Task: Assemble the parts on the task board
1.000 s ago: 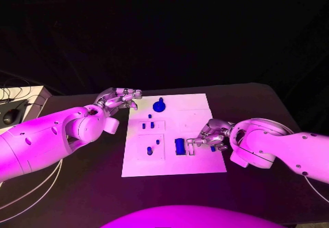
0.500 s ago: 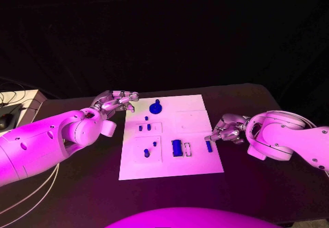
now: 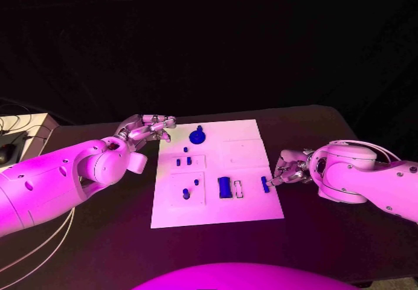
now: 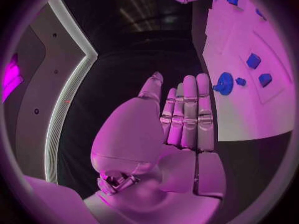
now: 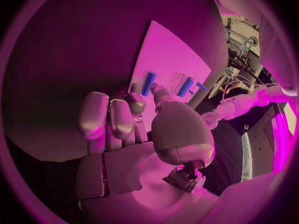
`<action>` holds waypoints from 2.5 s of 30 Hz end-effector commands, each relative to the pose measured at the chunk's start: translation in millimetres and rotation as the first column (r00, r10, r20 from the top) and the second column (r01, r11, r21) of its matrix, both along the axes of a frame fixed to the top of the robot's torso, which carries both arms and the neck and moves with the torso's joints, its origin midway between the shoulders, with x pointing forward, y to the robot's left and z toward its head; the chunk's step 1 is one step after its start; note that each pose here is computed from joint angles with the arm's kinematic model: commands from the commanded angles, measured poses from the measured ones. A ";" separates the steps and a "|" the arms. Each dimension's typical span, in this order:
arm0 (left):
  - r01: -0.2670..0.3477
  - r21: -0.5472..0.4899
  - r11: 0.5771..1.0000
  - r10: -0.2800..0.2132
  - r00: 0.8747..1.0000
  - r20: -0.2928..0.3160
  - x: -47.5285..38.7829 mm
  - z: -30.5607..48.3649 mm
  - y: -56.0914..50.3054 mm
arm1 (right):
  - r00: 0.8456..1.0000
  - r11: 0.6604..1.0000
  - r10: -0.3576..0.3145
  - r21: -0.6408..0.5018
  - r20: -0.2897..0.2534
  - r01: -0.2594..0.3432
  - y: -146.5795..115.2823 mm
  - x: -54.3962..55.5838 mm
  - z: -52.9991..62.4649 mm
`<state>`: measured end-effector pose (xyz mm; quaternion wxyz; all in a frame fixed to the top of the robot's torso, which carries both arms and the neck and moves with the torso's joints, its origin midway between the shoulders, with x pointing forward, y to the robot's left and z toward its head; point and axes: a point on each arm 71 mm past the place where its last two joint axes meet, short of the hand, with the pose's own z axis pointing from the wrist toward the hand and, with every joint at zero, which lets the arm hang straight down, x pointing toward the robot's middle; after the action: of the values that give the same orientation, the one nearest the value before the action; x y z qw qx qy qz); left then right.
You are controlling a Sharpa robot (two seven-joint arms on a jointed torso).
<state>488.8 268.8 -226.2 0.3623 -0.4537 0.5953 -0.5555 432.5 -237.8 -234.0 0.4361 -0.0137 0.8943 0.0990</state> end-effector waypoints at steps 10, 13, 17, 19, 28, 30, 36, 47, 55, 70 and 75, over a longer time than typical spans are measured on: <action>0.021 -0.017 1.000 -0.021 1.000 0.010 -1.1 1.9 -2.2 | 1.000 0.999 0.020 -0.041 -0.004 -0.021 12.4 -1.3 -11.7; 0.019 -0.015 1.000 -0.019 1.000 0.009 -1.1 1.8 -1.3 | 1.000 0.999 0.024 -0.036 -0.016 -0.025 15.1 -3.4 -15.2; 0.019 -0.014 1.000 -0.018 1.000 0.008 -1.2 1.8 -0.7 | 0.999 0.999 0.029 -0.032 -0.023 -0.029 17.9 -4.6 -17.5; 0.019 -0.014 1.000 -0.019 1.000 0.007 -1.2 1.8 -0.7 | 0.999 0.999 0.030 -0.033 -0.023 -0.031 18.7 -4.4 -18.0; 0.019 -0.014 1.000 -0.019 1.000 0.005 -1.2 1.6 -0.8 | 0.999 0.997 0.044 -0.056 -0.001 -0.044 23.1 -0.8 -21.1; 0.019 -0.013 1.000 -0.019 1.000 0.003 -1.3 1.5 -0.6 | 0.999 0.997 0.047 -0.065 0.009 -0.047 23.6 0.5 -21.7; 0.019 -0.011 1.000 -0.019 1.000 0.000 -1.3 1.3 -0.2 | 0.999 0.995 0.050 -0.083 0.020 -0.048 22.7 3.7 -22.9; 0.020 -0.011 1.000 -0.020 1.000 -0.003 -1.5 1.2 -0.3 | 0.996 0.992 0.083 -0.098 -0.024 -0.085 26.6 -0.1 -28.1; 0.021 -0.010 1.000 -0.021 1.000 -0.005 -1.7 1.2 -0.1 | 0.997 0.998 0.053 -0.043 -0.058 -0.055 25.9 -2.2 -30.3; 0.022 -0.009 1.000 -0.022 1.000 -0.007 -2.2 1.3 0.5 | 0.993 0.985 -0.071 0.150 -0.091 0.085 27.1 -3.2 -19.5; 0.024 -0.009 1.000 -0.024 1.000 -0.008 -2.3 1.3 0.5 | 0.993 0.979 -0.074 0.184 -0.092 0.090 32.4 -5.3 -12.8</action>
<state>487.2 271.6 -225.7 0.3593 -0.4543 0.5987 -0.5532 427.9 -206.5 -247.9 0.4072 0.0400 0.8998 0.1513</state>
